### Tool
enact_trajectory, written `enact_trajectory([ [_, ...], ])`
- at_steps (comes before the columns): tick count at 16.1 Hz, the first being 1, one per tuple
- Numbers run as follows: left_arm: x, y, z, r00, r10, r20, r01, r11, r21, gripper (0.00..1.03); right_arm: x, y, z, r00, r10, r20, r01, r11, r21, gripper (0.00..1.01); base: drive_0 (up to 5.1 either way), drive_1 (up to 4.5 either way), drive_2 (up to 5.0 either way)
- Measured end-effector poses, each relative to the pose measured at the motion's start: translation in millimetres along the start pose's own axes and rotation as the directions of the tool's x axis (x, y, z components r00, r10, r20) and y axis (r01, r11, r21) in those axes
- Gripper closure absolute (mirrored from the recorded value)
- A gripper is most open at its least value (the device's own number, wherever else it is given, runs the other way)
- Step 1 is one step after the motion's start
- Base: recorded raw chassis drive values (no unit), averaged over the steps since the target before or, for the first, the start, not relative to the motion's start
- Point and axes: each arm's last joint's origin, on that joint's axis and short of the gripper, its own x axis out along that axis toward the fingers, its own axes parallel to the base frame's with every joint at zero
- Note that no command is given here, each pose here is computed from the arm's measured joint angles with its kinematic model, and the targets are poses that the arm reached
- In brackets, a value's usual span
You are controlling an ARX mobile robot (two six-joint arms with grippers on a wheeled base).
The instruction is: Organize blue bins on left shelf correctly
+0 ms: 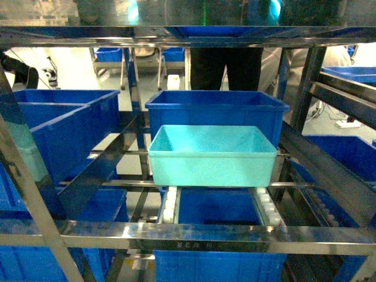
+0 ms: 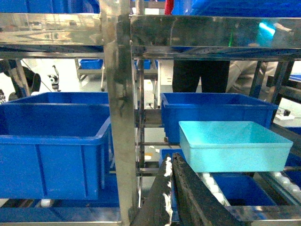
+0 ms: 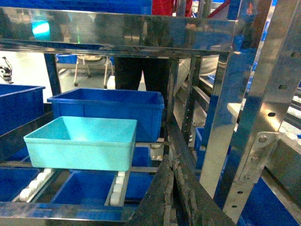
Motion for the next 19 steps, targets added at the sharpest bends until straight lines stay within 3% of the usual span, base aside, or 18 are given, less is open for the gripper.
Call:
enact_trajectory([
  [1,-6.0,0.0,-5.4,0.999,-0.001,-0.039,0.001,1.0,0.0,1.01,-1.5,-0.1,-0.6,1.0,-0.003,-0.008,0.003,1.0,0.0,0.99,0.0,0.0,0.0],
  [2,-7.7,0.0,0.4,1.0,-0.001,0.021,0.001,1.0,0.0,1.01,-3.4,-0.1,0.4,1.0,-0.003,0.001,0.003,1.0,0.0,0.99,0.0,0.0,0.0],
  [9,-7.7,0.0,-2.1,1.0,0.0,0.0,0.0,1.0,0.0,1.01,-12.9,0.0,-0.1,1.0,-0.003,0.0,0.003,1.0,0.001,0.99,0.0,0.0,0.0],
  [11,-7.7,0.0,-2.1,1.0,0.0,0.0,0.0,1.0,0.0,1.01,-22.8,0.1,-5.2,0.999,-0.003,-0.035,0.003,1.0,0.0,0.99,0.0,0.0,0.0],
  [12,-7.7,0.0,-2.1,1.0,0.0,-0.001,0.0,1.0,0.0,1.01,-24.1,0.0,-1.0,1.0,-0.002,0.011,0.002,1.0,0.0,0.99,0.0,0.0,0.0],
  [18,-7.7,0.0,-2.1,1.0,-0.001,0.0,0.001,1.0,0.0,1.01,-24.2,0.1,-2.9,1.0,-0.002,-0.009,0.002,1.0,0.0,0.99,0.0,0.0,0.0],
  [19,-7.7,0.0,-2.0,1.0,-0.001,0.0,0.001,1.0,0.0,1.01,-24.2,0.1,-2.9,1.0,-0.002,-0.008,0.002,1.0,0.0,0.94,0.0,0.0,0.0],
])
